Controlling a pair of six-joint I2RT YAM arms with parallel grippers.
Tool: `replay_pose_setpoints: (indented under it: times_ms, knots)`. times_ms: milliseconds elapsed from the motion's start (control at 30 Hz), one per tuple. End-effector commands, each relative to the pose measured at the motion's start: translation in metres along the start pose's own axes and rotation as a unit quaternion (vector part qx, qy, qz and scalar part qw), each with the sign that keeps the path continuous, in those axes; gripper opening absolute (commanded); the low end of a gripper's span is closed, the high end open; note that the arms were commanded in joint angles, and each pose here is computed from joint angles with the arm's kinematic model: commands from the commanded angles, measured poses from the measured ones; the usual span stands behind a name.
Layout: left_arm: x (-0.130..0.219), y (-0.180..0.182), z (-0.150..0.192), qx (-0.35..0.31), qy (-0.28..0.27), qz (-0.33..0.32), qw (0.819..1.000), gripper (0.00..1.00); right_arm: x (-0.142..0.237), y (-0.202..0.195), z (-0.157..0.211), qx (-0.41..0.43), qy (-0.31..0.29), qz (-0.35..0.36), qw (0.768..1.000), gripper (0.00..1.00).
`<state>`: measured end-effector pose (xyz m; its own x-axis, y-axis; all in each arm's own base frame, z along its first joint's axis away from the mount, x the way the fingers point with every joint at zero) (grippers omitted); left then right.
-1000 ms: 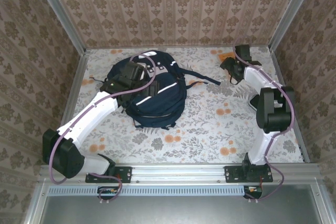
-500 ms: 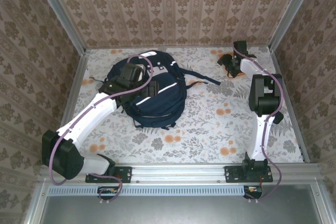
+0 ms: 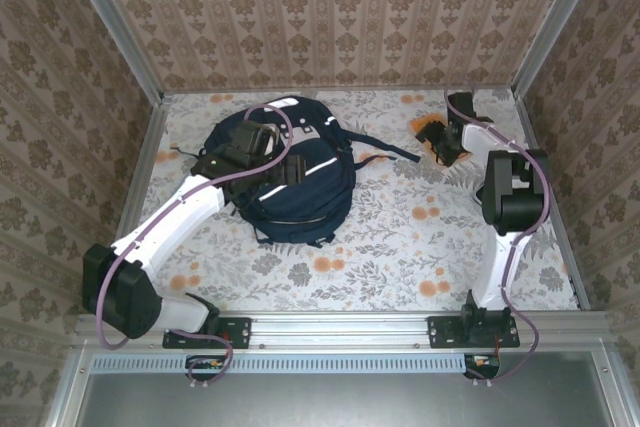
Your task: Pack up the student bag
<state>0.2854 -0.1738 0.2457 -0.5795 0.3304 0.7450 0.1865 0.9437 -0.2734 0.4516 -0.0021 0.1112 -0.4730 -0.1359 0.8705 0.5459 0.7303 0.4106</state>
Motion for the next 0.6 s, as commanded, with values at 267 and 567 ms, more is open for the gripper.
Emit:
replay_pose_setpoints:
  times_ms: [267, 567]
  knots:
    - [-0.012, -0.009, -0.004, 0.021, 0.005, 0.024, 0.999, 1.0, 0.044, -0.048, 0.13, -0.015, 0.049, 0.03, 0.998, 0.74]
    - [-0.019, -0.017, -0.004, 0.016, 0.013, 0.034, 0.999, 1.0, 0.096, -0.07, 0.176, 0.03, -0.001, 0.069, 0.997, 0.74]
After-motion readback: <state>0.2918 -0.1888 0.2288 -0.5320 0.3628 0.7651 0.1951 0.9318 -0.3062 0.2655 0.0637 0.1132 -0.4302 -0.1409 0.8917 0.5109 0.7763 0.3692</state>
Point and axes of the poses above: each hand's point on the last joint's axis, 136 mm out from that joint toward the fingers, its own x axis back along the fingers, its own y axis along the line the jaws close on, z = x × y, the point moved 7 cm from there along x, back along the fingers, and after that the axes turned 2 degrees about x, right-handed, at the moved point
